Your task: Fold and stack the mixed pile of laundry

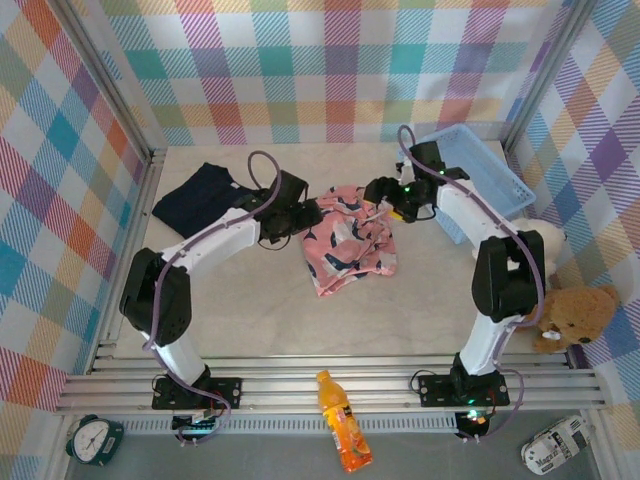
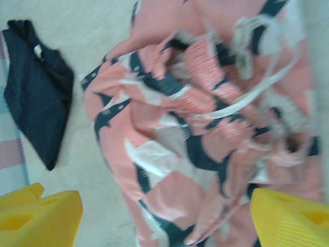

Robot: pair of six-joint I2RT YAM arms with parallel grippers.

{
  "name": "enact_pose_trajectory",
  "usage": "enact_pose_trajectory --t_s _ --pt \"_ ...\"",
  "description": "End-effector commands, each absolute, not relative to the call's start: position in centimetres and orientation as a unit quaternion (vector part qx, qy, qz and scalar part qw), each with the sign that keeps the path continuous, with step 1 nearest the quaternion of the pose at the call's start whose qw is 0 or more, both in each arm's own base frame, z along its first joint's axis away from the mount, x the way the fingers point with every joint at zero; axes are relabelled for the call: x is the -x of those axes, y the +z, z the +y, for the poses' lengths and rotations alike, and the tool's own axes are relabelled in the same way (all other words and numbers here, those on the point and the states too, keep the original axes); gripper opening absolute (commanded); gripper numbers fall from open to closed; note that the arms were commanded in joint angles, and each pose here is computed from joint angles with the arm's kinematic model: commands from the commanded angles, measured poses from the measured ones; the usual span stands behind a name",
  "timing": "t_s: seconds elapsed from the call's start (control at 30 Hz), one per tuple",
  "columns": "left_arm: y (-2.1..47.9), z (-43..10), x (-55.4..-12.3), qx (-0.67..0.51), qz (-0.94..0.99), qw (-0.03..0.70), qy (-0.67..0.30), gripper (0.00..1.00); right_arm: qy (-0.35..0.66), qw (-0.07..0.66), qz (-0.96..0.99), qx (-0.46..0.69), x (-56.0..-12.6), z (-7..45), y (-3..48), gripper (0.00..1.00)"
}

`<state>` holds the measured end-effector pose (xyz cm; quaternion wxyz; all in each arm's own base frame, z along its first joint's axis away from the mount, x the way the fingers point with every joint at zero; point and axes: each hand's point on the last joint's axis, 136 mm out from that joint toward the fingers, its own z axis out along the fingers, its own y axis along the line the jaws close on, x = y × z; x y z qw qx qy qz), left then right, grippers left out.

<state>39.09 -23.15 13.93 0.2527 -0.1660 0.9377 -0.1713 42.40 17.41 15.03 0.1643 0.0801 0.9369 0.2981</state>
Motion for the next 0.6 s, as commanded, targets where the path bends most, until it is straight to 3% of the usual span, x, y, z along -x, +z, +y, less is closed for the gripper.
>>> enact_pose_trajectory --t_s 0.0,0.33,0.47,0.57 --pt "11.0 -26.0 -39.8 0.139 0.938 0.228 -0.223 0.92 0.223 0.142 0.963 -0.057 -41.4 14.4 10.8 0.9" --pt "5.4 -28.3 -40.9 0.122 0.937 0.204 -0.258 0.91 0.25 0.106 0.962 -0.039 -42.2 16.0 5.9 0.93" --pt "3.5 -28.5 -40.4 0.119 0.943 0.182 -0.251 0.87 0.264 0.09 0.96 -0.032 -42.1 18.0 4.6 0.9" --pt "2.8 -28.8 -40.2 0.118 0.945 0.172 -0.253 0.79 0.267 0.073 0.961 -0.025 -41.8 19.4 3.6 0.82"
